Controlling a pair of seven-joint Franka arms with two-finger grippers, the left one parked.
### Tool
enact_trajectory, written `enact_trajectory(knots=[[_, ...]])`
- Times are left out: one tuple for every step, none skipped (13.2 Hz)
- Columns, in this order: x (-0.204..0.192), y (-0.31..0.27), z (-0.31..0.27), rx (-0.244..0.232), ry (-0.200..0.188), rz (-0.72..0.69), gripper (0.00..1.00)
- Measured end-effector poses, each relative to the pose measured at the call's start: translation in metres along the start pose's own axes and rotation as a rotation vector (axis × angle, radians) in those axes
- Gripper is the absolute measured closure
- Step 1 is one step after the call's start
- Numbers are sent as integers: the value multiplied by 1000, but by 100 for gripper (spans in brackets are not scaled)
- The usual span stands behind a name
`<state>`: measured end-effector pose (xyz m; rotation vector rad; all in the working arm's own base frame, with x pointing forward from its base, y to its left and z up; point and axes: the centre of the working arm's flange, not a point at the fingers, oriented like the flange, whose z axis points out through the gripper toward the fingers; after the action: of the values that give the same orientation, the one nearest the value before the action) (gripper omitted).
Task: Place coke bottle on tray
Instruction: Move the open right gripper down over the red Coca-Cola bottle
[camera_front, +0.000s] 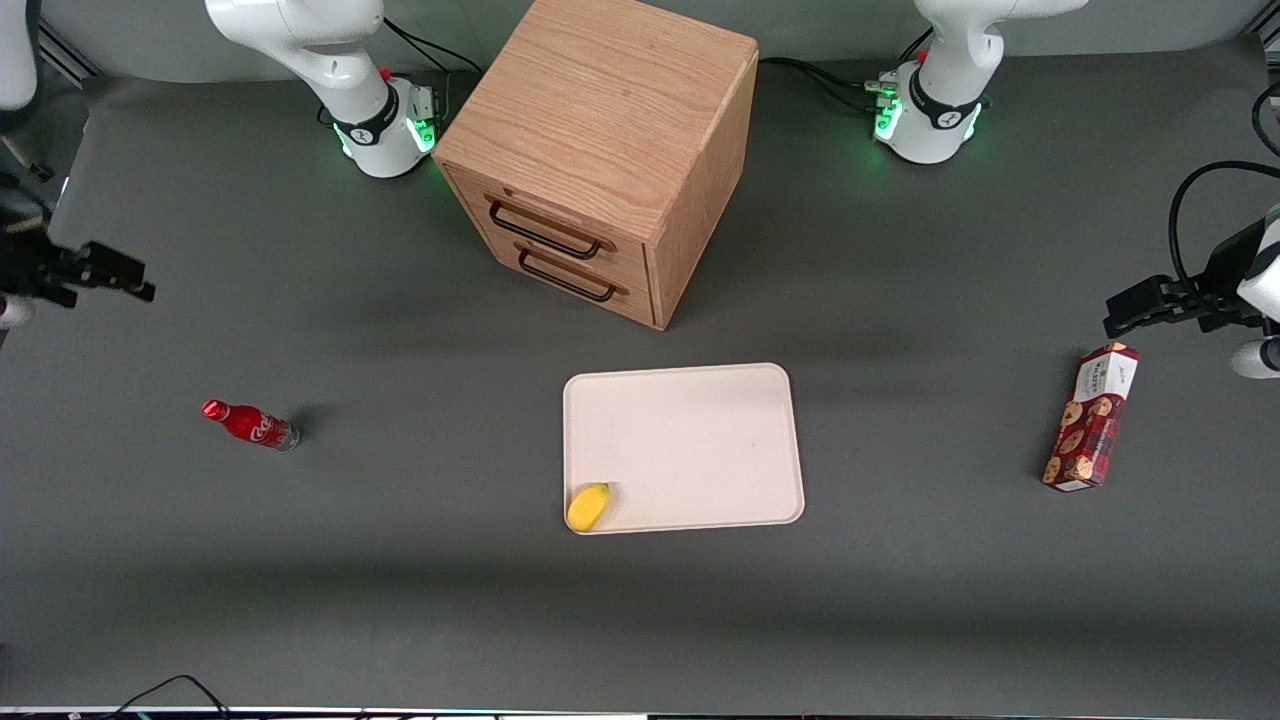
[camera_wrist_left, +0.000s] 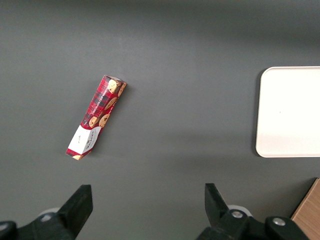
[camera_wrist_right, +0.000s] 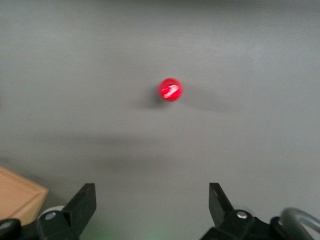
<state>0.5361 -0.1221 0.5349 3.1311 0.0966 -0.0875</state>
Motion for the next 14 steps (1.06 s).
enact_trajectory(knots=[[12,15,23,-8,-5,-15,0],[25,21,45,-20,-5,-27,0],[39,22,68,-30,-7,-34,0],[53,20,92,-31,-8,-38,0],[64,16,113,-24,-5,-39,0],[73,13,129,-21,0,-41,0],[81,9,143,-26,9,-46,0],[88,8,155,-32,21,-50,0],[92,7,166,-32,26,-48,0],[95,7,177,-22,21,-41,0],[96,6,187,-10,9,-34,0],[96,6,194,-3,-1,-28,0],[95,6,199,2,-9,-19,0],[93,6,201,5,-14,-8,0]])
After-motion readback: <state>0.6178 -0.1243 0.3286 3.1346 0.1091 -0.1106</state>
